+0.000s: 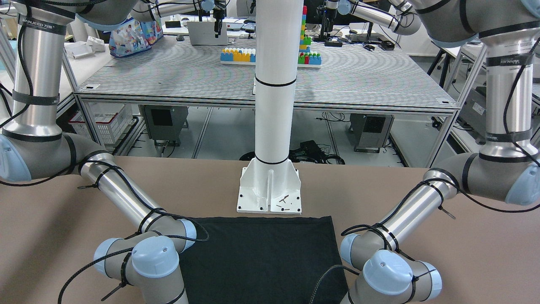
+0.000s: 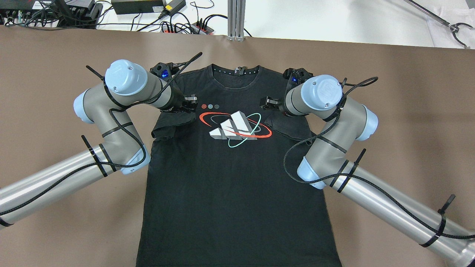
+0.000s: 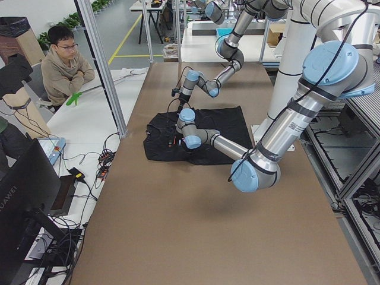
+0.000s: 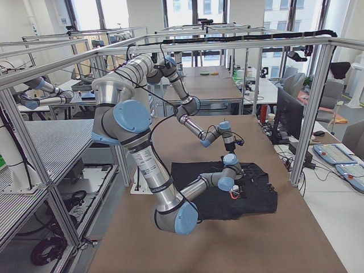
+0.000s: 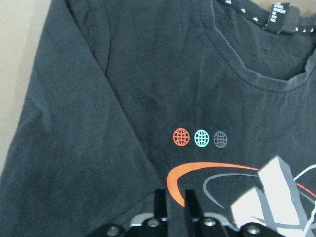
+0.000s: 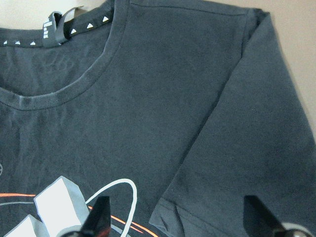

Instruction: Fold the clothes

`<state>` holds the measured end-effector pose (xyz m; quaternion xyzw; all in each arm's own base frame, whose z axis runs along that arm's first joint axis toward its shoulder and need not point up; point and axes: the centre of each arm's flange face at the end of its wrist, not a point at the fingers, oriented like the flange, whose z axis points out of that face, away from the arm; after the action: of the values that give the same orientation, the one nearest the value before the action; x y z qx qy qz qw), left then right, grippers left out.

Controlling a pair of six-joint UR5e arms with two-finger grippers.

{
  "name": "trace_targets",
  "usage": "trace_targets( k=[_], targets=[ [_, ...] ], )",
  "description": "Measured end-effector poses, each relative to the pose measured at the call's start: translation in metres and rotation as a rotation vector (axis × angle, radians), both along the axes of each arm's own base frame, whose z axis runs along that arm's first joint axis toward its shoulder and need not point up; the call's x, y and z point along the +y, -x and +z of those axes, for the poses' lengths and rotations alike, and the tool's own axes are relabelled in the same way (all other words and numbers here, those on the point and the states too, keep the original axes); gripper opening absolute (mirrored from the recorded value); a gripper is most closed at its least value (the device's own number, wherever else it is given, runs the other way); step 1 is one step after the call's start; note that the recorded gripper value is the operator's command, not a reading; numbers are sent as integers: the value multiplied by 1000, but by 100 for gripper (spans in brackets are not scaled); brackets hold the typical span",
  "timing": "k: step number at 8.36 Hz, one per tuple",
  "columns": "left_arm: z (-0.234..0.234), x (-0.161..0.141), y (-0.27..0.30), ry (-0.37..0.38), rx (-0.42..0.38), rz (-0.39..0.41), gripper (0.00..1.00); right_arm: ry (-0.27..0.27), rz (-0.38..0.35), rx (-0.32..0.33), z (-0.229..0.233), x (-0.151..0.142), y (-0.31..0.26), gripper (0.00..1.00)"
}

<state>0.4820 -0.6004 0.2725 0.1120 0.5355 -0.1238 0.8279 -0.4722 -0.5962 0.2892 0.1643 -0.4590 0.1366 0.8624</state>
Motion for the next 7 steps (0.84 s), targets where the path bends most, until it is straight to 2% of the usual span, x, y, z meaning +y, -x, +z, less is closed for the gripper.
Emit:
trace_targets(
  k=[5,7],
  targets=[
    [10,7,-1,-4,-14,-33,99,1,-2,0,0,1,2,95],
    [2,11,4,2,5,-46,99,3,3,-8,-3,3,-1,95]
  ],
)
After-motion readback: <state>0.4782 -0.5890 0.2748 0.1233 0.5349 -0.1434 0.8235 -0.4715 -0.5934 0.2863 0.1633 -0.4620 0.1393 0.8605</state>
